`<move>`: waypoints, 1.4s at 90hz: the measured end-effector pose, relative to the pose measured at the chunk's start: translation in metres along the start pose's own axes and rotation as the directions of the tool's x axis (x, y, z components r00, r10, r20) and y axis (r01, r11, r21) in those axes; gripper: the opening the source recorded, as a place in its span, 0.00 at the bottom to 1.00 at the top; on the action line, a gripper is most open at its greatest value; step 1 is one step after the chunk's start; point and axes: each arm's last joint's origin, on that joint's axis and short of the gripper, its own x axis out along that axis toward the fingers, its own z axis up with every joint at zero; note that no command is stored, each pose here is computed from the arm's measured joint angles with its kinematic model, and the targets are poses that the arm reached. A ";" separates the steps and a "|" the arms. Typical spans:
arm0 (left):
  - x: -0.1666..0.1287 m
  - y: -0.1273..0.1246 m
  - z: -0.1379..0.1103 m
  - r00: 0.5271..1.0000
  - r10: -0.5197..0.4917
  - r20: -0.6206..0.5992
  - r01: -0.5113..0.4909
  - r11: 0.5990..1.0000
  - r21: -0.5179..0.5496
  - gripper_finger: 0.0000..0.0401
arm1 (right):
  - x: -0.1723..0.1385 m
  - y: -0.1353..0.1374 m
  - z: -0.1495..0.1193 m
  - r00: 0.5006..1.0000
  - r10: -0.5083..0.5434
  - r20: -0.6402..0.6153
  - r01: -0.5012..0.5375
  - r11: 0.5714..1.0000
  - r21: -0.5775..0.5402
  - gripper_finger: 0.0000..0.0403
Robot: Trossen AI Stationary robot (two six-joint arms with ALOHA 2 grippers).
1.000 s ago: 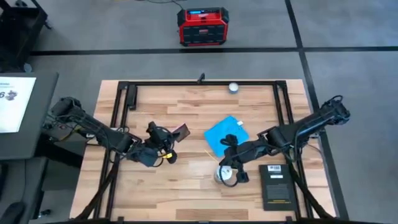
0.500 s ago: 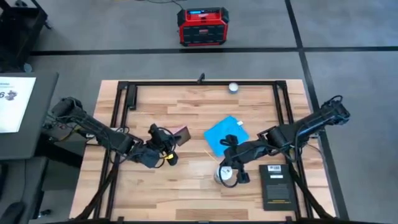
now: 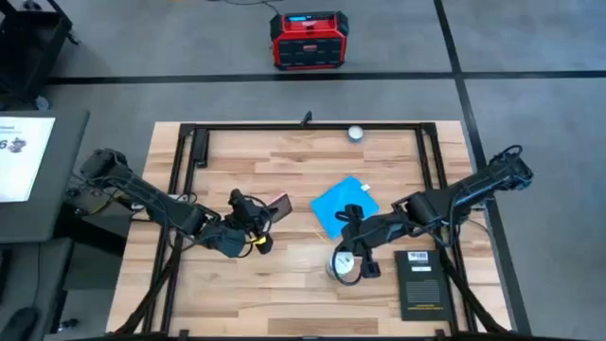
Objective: Apply microfiber cloth
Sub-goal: Spray the device using the spray bottle
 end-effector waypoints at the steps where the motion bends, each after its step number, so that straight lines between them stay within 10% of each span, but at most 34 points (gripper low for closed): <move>1: 0.000 0.000 0.000 1.000 0.000 0.001 0.000 1.000 -0.002 0.01 | 0.000 0.000 0.000 1.000 0.000 0.000 0.000 1.000 0.000 0.00; 126: 0.008 -0.008 -0.010 1.000 -0.005 -0.019 0.004 1.000 -0.015 0.01 | 0.018 -0.004 -0.002 0.999 0.005 -0.041 -0.006 1.000 -0.019 0.00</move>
